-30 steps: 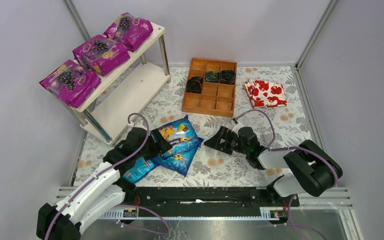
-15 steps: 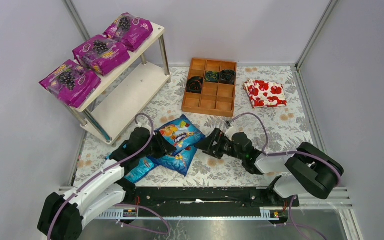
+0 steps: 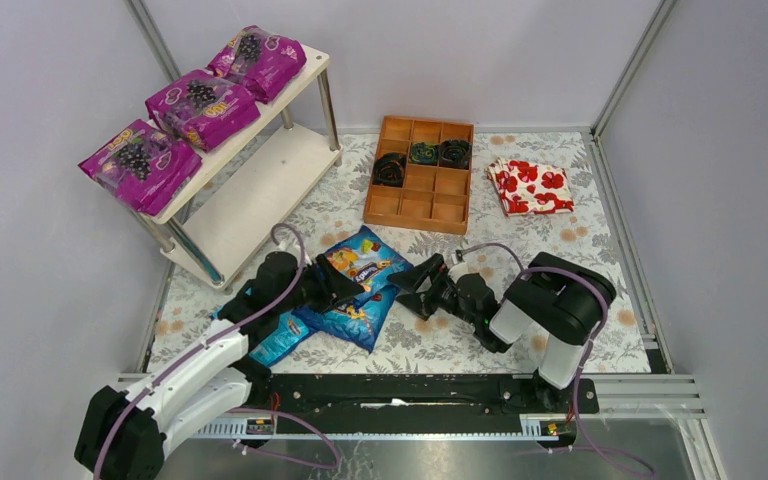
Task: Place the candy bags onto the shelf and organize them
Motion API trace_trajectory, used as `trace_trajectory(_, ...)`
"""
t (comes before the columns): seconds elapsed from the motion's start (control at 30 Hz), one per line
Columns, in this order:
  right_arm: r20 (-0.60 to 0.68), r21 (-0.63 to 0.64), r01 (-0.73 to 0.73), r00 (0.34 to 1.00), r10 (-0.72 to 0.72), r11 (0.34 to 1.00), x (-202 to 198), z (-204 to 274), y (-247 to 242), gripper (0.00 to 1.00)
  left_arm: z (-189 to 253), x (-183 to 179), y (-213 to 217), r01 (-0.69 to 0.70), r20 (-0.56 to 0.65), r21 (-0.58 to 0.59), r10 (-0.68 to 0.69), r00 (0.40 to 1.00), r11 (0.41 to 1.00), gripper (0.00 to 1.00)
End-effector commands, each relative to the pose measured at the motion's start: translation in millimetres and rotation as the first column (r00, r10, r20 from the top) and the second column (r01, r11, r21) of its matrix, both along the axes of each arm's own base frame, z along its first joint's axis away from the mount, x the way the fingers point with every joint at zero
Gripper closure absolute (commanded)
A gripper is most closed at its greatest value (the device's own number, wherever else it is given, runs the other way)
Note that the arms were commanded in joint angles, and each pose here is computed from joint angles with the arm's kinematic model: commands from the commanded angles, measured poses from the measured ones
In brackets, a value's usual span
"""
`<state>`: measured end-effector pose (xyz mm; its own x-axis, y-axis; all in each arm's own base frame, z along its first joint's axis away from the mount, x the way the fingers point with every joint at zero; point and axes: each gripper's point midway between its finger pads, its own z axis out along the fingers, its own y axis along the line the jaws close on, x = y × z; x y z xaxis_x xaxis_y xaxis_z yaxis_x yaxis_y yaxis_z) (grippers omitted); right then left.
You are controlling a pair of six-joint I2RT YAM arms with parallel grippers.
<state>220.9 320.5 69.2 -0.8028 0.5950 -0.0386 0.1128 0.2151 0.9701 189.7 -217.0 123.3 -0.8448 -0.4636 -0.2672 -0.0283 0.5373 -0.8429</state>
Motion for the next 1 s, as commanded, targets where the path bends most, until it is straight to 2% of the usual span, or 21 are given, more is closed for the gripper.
trace_trajectory(0.0,0.048,0.123,0.068,0.996,-0.074,0.990,8,28,-4,0.00,-17,-1,19,-0.125,-0.105,0.067,0.131,0.986,0.990,0.29)
trace_trajectory(0.03,0.051,0.114,0.069,0.996,-0.075,0.991,8,26,-5,0.00,-19,-3,17,-0.130,-0.120,0.042,0.135,0.984,0.991,0.23)
trace_trajectory(0.07,0.051,0.106,0.070,0.996,-0.076,0.992,8,25,-5,0.00,-22,-4,15,-0.143,-0.145,0.021,0.144,0.979,0.990,0.22)
trace_trajectory(0.2,0.059,0.081,0.065,0.996,-0.070,0.995,8,24,-4,0.00,-31,1,9,-0.167,-0.195,-0.015,0.161,0.968,0.986,0.21)
trace_trajectory(0.33,0.069,0.060,0.057,0.996,-0.061,0.997,9,25,-2,0.00,-27,17,0,-0.176,-0.162,-0.063,0.164,0.973,0.982,0.36)
trace_trajectory(0.43,0.077,0.053,0.050,0.996,-0.054,0.997,10,27,0,0.00,-25,27,-3,-0.184,-0.141,-0.064,0.174,0.975,0.981,0.42)
trace_trajectory(0.6,0.082,0.037,0.042,0.996,-0.045,0.998,12,28,3,0.00,-20,36,-6,-0.185,-0.096,-0.086,0.177,0.980,0.979,0.59)
trace_trajectory(0.73,0.074,0.061,0.019,0.997,-0.023,0.998,14,32,12,0.00,-5,39,-14,-0.148,-0.053,-0.143,0.142,0.988,0.979,0.83)
trace_trajectory(0.87,0.051,0.118,0.021,0.998,-0.027,0.993,19,38,20,0.00,25,34,-22,-0.104,-0.008,-0.248,0.105,0.994,0.963,0.90)
trace_trajectory(0.97,0.029,0.153,0.033,0.999,-0.038,0.988,27,42,27,0.00,38,28,-23,-0.097,-0.018,-0.311,0.097,0.995,0.946,0.94)
